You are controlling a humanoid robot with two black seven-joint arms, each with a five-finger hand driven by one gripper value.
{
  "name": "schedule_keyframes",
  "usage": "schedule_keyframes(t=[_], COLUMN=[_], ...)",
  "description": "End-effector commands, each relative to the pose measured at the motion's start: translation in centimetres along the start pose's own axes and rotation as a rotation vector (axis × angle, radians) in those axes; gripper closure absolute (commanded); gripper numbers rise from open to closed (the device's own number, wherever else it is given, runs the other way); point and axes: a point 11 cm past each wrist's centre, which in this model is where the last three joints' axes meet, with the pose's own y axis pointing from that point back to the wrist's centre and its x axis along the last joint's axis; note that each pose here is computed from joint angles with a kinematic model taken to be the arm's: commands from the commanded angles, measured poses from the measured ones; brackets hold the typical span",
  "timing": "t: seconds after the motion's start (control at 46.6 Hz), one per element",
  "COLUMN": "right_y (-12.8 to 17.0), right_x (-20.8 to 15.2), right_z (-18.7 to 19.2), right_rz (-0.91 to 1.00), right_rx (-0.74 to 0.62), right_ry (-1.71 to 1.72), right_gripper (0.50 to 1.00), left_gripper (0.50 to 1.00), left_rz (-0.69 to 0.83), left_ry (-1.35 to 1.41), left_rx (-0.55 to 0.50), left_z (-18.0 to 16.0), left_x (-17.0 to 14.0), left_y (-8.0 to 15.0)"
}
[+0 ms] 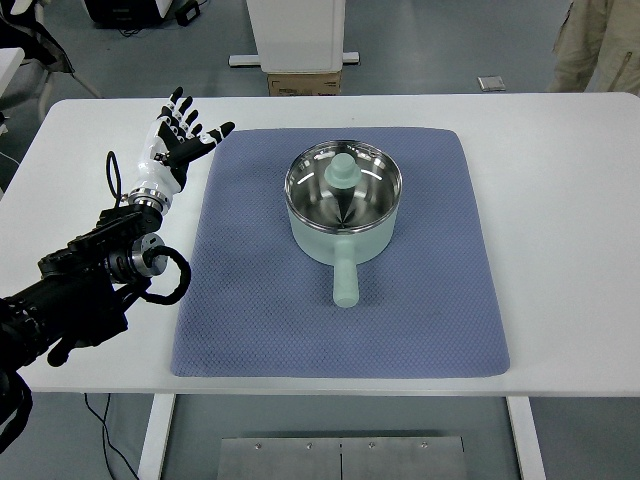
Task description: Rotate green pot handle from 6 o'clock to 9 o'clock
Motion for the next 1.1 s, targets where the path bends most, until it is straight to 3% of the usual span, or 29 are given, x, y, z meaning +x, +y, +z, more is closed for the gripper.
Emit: schedule_keyframes(t=[0.0,1.074], right_y=[0.0,0.0], right_x=[0.0,0.0], right_z=[0.0,0.0], right_rz=[0.0,0.0], right_rx=[0.0,0.0], right_ry=[0.0,0.0], right_gripper=[0.5,0.5], left_gripper=[0.5,0.5], left_rz=[0.003,-0.01], left_ry=[-0.002,-0.015], left_rx=[-0.002,-0.007], left_z=[0.11,0.44], left_x=[0.18,-0.11], left_y=[-0.02,-0.21])
